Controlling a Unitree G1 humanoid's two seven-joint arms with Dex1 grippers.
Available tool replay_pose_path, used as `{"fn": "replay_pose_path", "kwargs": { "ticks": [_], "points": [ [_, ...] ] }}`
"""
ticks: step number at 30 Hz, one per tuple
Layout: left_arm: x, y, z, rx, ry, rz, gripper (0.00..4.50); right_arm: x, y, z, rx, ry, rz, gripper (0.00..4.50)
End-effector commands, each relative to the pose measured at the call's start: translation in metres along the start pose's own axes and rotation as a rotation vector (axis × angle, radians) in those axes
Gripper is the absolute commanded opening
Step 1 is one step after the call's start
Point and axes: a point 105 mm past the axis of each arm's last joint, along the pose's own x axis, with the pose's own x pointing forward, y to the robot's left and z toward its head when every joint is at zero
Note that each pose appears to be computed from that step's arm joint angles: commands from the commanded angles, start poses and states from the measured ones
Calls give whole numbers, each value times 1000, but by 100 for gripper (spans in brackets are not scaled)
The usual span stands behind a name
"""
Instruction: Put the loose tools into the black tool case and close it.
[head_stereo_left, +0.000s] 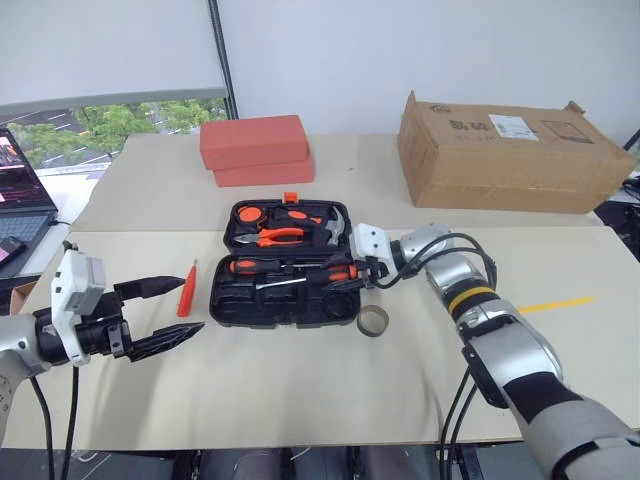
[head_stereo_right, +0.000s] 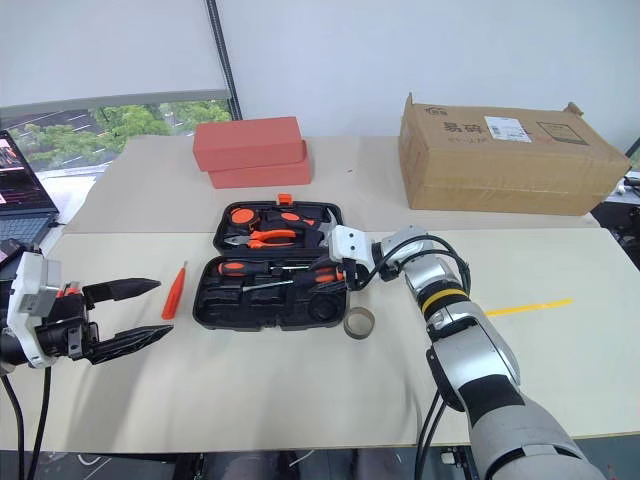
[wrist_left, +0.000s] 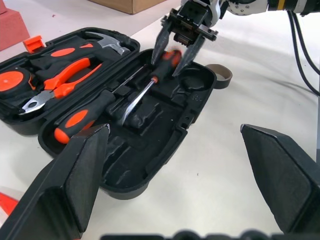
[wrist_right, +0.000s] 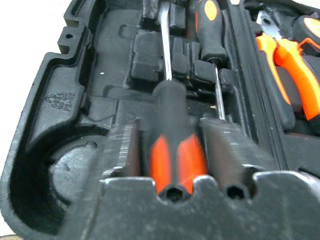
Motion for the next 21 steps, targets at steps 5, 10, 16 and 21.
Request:
{"fn": "replay_pose_path", "kwargs": {
  "ticks": [5, 10, 16, 21],
  "points": [
    [-2, 1, 10, 37, -22, 13, 450, -4, -23, 20, -36, -61, -121, 441],
    [-2, 3, 10, 38, -19, 7, 450, -3, -32, 34, 52, -181, -181, 441],
    [1, 7, 11, 41, -17, -3, 450, 4, -25, 29, 120, -230, -184, 309],
    [2, 10, 10, 44, -16, -6, 450, 14, -16, 16, 159, -199, -177, 137]
  ]
}}
